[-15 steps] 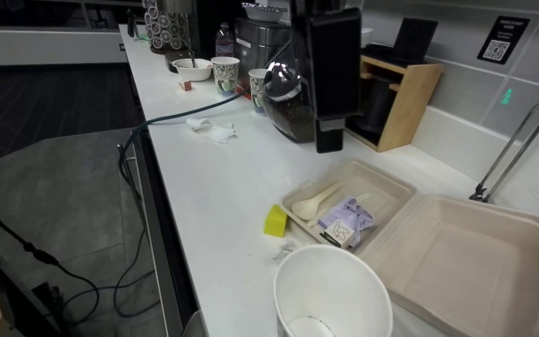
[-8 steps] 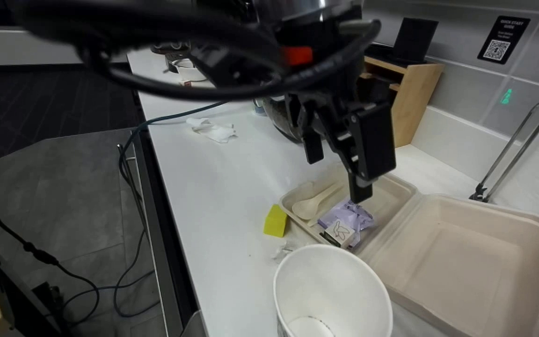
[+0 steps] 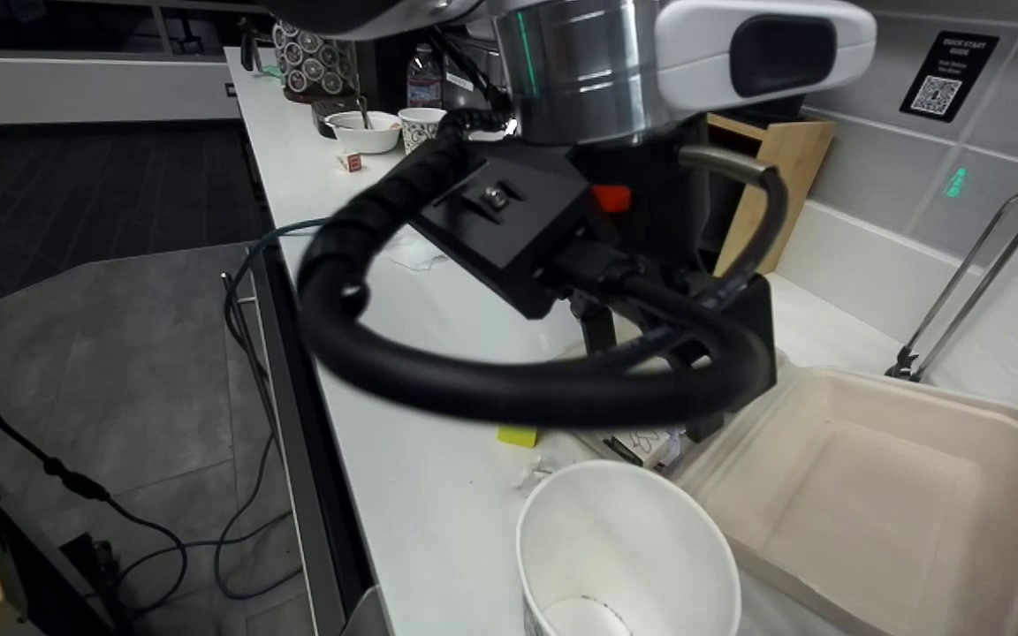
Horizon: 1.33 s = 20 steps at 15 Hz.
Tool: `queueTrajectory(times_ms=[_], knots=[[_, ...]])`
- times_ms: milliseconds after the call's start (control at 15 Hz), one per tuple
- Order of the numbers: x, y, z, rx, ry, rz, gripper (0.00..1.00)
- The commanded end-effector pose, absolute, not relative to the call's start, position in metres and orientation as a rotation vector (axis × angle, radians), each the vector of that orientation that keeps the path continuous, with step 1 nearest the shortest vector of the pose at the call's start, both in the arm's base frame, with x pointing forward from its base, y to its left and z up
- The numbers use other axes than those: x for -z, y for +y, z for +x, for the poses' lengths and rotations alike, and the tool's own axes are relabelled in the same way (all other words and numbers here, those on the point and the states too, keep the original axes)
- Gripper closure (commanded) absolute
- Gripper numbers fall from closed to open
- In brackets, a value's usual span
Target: Shift the block to the left
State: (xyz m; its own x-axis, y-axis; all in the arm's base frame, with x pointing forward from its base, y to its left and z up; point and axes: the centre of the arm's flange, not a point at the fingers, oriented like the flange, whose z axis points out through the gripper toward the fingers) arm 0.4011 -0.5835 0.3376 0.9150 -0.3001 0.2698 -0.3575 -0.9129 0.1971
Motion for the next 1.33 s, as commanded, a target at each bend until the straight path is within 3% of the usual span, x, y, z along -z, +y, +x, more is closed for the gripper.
queueTrajectory(times_ms=[0,600,800,867,1067,1200,1267], knots=[[-0.328,-0.58,0.407,-0.343,-0.47,2.838,0.0],[-0.288,-0.587,0.431,-0.338,-0.52,2.856,0.0],[-0.279,-0.592,0.431,-0.324,-0.543,2.859,0.06],[-0.276,-0.594,0.431,-0.32,-0.549,2.864,0.19],[-0.267,-0.598,0.431,-0.31,-0.561,2.872,0.33],[-0.264,-0.599,0.432,-0.311,-0.558,2.88,0.37],[-0.265,-0.599,0.432,-0.314,-0.556,2.88,0.58]])
